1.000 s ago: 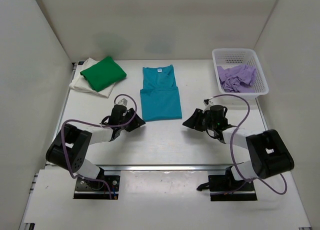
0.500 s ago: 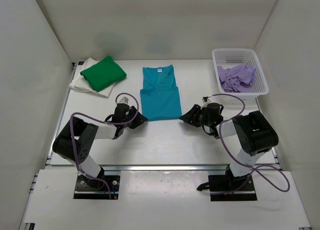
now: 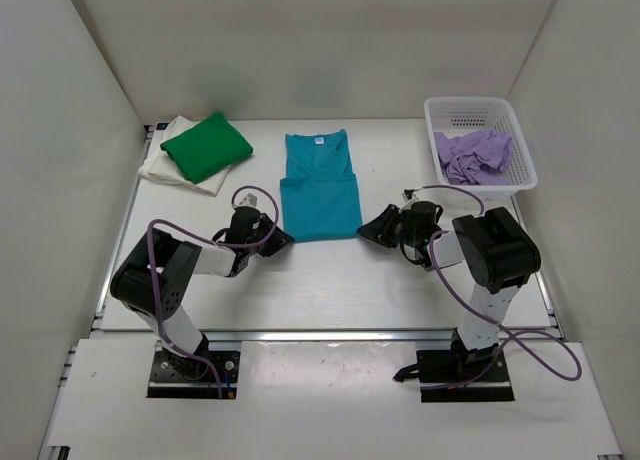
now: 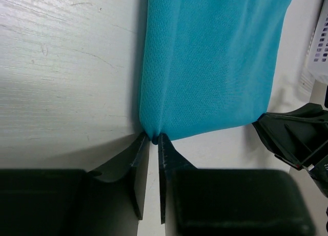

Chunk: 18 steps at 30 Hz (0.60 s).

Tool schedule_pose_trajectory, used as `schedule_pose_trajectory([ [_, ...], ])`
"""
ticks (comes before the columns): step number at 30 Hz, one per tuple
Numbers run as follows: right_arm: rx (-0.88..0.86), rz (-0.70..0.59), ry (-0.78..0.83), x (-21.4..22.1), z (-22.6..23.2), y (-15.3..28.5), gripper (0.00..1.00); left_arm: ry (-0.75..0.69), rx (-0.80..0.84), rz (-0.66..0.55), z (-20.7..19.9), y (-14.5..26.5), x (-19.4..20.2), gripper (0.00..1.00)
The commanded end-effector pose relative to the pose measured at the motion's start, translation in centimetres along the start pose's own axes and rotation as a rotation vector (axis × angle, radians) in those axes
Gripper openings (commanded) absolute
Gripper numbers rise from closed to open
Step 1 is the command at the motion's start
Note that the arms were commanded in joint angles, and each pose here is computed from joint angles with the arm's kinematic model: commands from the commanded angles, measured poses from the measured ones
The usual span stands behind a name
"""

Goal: Fold and stack the t-shirts
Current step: Grab one side of the 2/3 rectangular tshirt with both arms

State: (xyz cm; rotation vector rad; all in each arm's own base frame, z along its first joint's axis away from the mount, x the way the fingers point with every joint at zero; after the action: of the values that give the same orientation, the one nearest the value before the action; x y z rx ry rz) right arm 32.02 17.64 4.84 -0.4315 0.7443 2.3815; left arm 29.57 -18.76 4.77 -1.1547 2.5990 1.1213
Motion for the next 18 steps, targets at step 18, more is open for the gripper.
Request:
schedule_pose_trajectory([
  [18,0.012,0.052,0.044,4.4,1.3,3.9,0.00,-0.178,-0.155,0.111,2.5,4.0,2.4,0.00],
])
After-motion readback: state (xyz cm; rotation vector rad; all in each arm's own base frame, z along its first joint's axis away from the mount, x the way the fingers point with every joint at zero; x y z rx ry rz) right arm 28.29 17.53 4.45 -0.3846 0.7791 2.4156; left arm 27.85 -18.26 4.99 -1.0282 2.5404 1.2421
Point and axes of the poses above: each gripper's point midway between its finger pads, its own y axis back along the fingers, its own z axis along the line the jaws close on, x = y × z, the point moved 5 cm from there along y, back along the fingers, and after that the axes turned 4 degrees about y, right-handed, at the moved point
